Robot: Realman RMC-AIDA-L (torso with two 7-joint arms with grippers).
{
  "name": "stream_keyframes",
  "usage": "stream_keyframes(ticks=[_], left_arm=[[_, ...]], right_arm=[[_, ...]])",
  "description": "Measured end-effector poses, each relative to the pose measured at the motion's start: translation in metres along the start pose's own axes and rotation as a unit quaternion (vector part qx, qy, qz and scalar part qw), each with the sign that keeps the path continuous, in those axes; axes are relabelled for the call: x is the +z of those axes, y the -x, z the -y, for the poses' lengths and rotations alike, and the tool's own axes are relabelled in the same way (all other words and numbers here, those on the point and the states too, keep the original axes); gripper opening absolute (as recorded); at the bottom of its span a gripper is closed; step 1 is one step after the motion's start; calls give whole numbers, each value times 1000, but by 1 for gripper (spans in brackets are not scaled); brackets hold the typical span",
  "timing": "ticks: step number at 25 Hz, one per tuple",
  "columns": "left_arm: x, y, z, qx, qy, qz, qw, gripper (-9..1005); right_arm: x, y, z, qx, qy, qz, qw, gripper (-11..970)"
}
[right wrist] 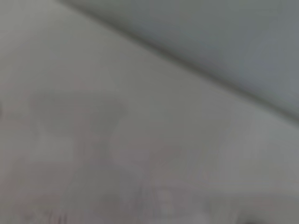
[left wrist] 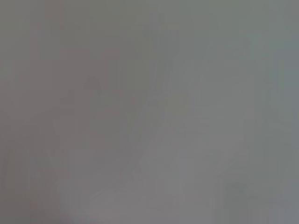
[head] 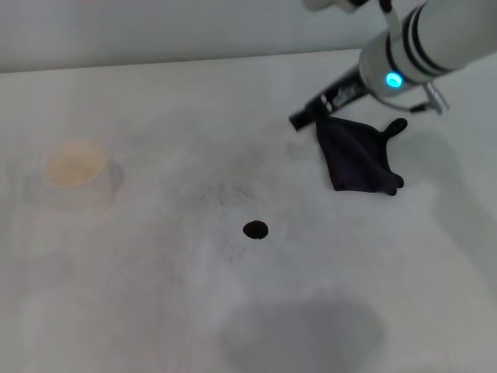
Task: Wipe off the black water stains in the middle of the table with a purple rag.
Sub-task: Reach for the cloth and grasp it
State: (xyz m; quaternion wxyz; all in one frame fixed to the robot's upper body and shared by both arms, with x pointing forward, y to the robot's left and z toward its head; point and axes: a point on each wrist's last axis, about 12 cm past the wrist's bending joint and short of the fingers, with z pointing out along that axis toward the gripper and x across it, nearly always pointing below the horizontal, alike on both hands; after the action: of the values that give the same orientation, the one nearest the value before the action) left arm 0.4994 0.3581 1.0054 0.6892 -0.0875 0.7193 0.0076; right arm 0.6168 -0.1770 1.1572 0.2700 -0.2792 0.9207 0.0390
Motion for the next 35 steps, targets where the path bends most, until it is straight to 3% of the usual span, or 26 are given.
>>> stream_keyframes(ticks=[10, 23, 31, 35], left_arm=[[15, 5, 3, 4, -8, -11, 1000, 887], [14, 4, 18, 23, -56, -4, 998, 887], [14, 4, 19, 24, -57, -5, 998, 887], [14, 4, 18, 23, -55, -6, 998, 887]], right_arm=[[21, -31, 4, 63, 0, -74, 995, 866], [24, -34, 26, 83, -35, -71, 993, 862], [33, -35, 23, 78, -33, -83, 993, 860], [37, -36, 24, 80, -33, -85, 993, 718]])
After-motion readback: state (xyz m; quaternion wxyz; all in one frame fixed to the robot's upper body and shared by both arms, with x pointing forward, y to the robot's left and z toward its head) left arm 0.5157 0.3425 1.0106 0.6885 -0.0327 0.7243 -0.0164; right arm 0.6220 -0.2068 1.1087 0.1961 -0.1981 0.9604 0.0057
